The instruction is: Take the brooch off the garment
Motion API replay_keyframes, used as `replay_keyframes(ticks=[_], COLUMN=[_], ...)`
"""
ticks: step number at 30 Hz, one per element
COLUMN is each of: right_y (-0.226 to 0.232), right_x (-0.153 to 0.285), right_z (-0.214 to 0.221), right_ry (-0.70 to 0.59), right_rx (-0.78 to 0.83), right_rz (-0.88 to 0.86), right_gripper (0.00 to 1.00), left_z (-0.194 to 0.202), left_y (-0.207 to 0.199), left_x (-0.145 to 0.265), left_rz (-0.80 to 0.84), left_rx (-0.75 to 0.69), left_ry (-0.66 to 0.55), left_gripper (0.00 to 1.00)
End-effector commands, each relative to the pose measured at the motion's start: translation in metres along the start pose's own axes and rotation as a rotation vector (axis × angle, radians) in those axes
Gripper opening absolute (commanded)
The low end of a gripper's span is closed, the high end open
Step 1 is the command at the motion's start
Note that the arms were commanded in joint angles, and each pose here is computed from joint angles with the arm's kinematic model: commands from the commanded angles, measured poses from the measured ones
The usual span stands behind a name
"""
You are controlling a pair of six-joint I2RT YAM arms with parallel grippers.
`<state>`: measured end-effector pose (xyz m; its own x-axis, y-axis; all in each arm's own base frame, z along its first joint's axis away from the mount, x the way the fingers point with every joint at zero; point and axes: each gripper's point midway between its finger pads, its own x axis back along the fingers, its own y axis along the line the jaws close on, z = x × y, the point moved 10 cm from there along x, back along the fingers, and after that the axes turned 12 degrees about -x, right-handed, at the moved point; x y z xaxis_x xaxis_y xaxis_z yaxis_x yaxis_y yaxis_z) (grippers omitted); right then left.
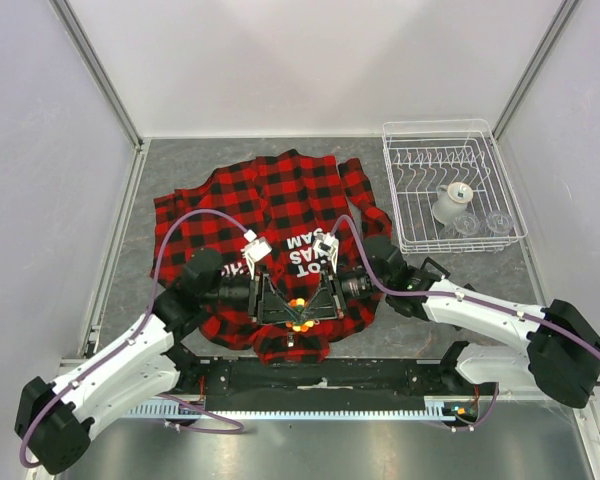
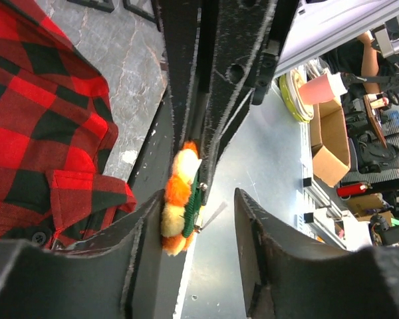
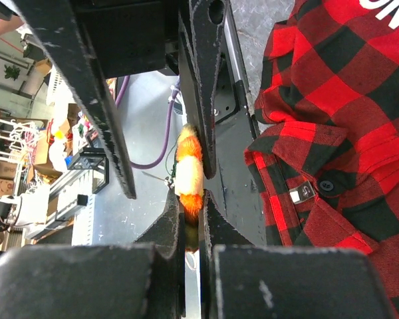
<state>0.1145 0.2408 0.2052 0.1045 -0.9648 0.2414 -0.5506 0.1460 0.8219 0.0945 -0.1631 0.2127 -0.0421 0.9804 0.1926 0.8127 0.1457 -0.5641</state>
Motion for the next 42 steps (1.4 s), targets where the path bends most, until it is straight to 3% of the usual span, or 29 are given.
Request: replay_keyframes(ticks=[1, 5, 14, 18, 22, 29, 38, 42], right_y=[0.011, 0.012, 0.018, 0.021, 0.021, 0.019, 0.014, 0.016], right_x=[-0.002, 0.001, 0.004, 0.003, 0.002, 0.002, 0.003, 0.003], right_z=[-0.023, -0.021, -0.023, -0.025, -0.025, -0.022, -0.021, -0.024], right_ry=[-0.106, -0.111, -0.125, -0.140, -0.145, -0.155, -0.264, -0.306], right_rx=[0.102, 0.106, 0.119, 0.112, 0.094, 0.064, -0.053, -0.083], right_rz=[-0.003, -0.004, -0.024, -0.045, -0.054, -0.058, 0.011, -0.012], right_gripper=[0.00, 0.00, 0.00, 0.00, 0.00, 0.00, 0.21, 0.25], left_z=[-0.018, -0.013, -0.005, 0.000, 0.000, 0.000, -0.004, -0.004], left_y=[-0.025, -0.028, -0.030, -0.024, -0.023, -0.022, -0.026, -0.026], left_x=[0.009, 0.015, 0.020, 0.016, 0.014, 0.014, 0.015, 0.014], left_rz=[0.056, 0.018, 0.003, 0.004, 0.016, 0.010, 0.035, 0.037], left_rx=[-0.068, -0.059, -0.054, -0.015, -0.025, -0.038, -0.042, -0.035], left_ry=[-0.084, -0.105, -0.137, -0.103, -0.104, -0.117, -0.130, -0.130], left_gripper=[0.55, 0.64, 0.63, 0.56, 0.38, 0.19, 0.14, 0.13])
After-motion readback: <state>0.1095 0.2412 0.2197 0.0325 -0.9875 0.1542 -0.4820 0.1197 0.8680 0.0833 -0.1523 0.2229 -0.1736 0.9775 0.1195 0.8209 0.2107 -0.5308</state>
